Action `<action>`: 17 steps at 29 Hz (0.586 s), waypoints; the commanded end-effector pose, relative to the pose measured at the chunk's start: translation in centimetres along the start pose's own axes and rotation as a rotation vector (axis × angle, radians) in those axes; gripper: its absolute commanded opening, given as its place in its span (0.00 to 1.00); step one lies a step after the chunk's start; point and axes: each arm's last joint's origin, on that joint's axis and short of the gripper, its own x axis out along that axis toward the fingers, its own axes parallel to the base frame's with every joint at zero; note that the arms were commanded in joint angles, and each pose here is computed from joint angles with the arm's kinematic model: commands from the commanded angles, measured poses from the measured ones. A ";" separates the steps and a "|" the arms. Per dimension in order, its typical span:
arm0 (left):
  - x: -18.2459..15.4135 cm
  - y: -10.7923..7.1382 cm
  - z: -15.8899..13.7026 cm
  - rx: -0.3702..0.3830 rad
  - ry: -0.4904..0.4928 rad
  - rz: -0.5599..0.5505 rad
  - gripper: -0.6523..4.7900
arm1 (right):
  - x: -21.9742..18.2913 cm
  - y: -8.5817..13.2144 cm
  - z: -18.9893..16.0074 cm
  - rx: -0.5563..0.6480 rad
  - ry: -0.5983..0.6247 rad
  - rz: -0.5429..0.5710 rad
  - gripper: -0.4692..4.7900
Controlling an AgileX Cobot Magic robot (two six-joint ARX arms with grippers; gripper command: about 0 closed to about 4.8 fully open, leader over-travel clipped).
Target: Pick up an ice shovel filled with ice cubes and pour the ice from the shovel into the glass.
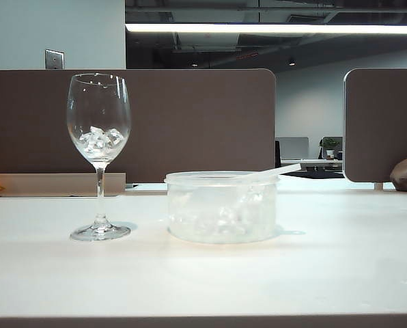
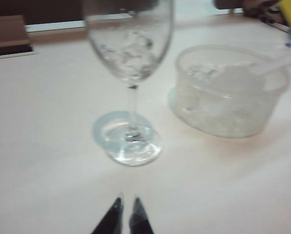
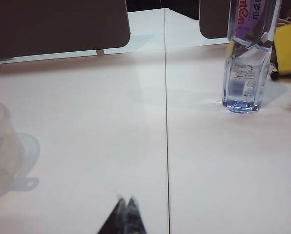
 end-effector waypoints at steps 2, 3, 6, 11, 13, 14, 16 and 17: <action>-0.1 1.2 -0.1 -0.020 0.003 0.124 0.17 | 0.1 0.0 -0.2 0.004 -0.001 0.001 0.08; -0.1 1.5 -0.1 -0.025 0.004 0.151 0.17 | 0.1 0.0 -0.2 0.004 -0.001 0.001 0.08; -0.3 2.3 -0.1 -0.041 0.004 0.236 0.17 | 0.1 0.0 -0.2 0.004 -0.001 0.001 0.08; -0.5 3.0 -0.1 -0.054 0.004 0.315 0.17 | 0.1 0.0 -0.2 0.004 0.002 0.001 0.08; -0.6 3.1 -0.1 -0.057 0.005 0.326 0.17 | 0.1 0.0 -0.2 0.004 0.002 0.001 0.08; -0.6 3.2 -0.1 -0.058 0.005 0.332 0.17 | 0.1 0.0 -0.2 0.004 0.002 0.001 0.08; -0.7 3.4 -0.2 -0.061 0.004 0.353 0.17 | 0.1 0.0 -0.2 0.004 0.002 0.001 0.08; -0.7 3.5 -0.2 -0.063 0.004 0.364 0.17 | 0.1 0.0 -0.2 0.004 0.002 0.001 0.08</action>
